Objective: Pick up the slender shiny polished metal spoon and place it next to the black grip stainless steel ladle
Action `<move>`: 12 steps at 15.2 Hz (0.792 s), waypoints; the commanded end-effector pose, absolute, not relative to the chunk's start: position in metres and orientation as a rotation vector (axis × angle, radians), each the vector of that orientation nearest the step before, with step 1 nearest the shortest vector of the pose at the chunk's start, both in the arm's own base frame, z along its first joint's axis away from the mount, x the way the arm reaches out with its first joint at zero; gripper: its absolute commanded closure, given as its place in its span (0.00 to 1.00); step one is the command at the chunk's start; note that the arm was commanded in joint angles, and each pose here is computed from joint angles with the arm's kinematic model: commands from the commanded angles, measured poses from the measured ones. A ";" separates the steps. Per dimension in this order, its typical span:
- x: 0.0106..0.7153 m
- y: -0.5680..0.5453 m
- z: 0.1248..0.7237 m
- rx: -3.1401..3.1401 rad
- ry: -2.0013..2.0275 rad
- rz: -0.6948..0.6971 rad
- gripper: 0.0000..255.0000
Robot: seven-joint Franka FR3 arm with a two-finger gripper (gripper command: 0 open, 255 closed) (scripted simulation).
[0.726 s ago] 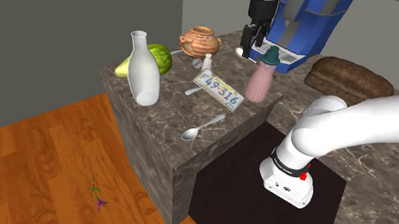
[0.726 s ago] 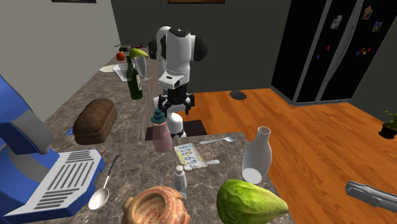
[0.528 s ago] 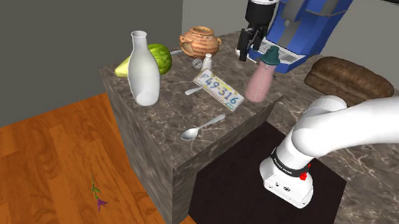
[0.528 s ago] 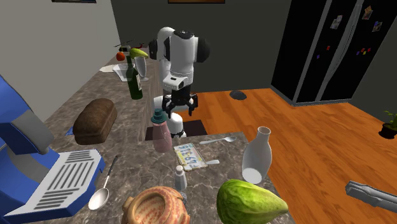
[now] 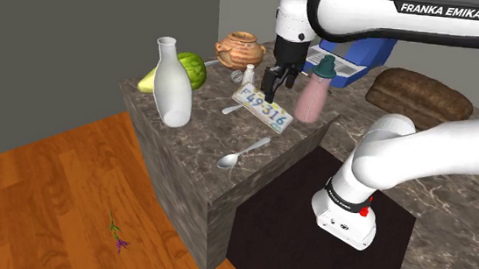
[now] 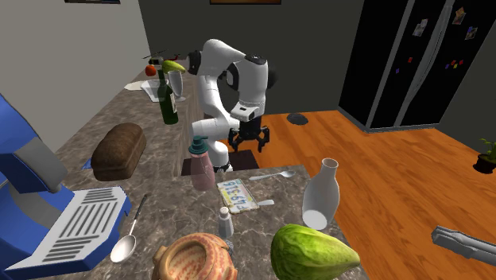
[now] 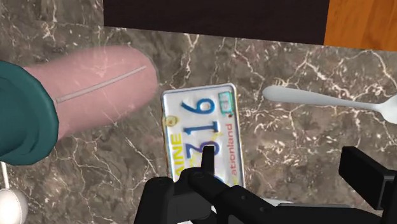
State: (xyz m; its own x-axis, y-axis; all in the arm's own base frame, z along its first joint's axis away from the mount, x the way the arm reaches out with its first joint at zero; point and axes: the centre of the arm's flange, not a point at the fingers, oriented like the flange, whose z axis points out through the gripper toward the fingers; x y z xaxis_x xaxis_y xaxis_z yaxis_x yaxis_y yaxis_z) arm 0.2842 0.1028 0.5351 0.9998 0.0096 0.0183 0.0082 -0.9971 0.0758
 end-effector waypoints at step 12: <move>0.276 0.248 0.450 3.077 -0.181 0.197 0.00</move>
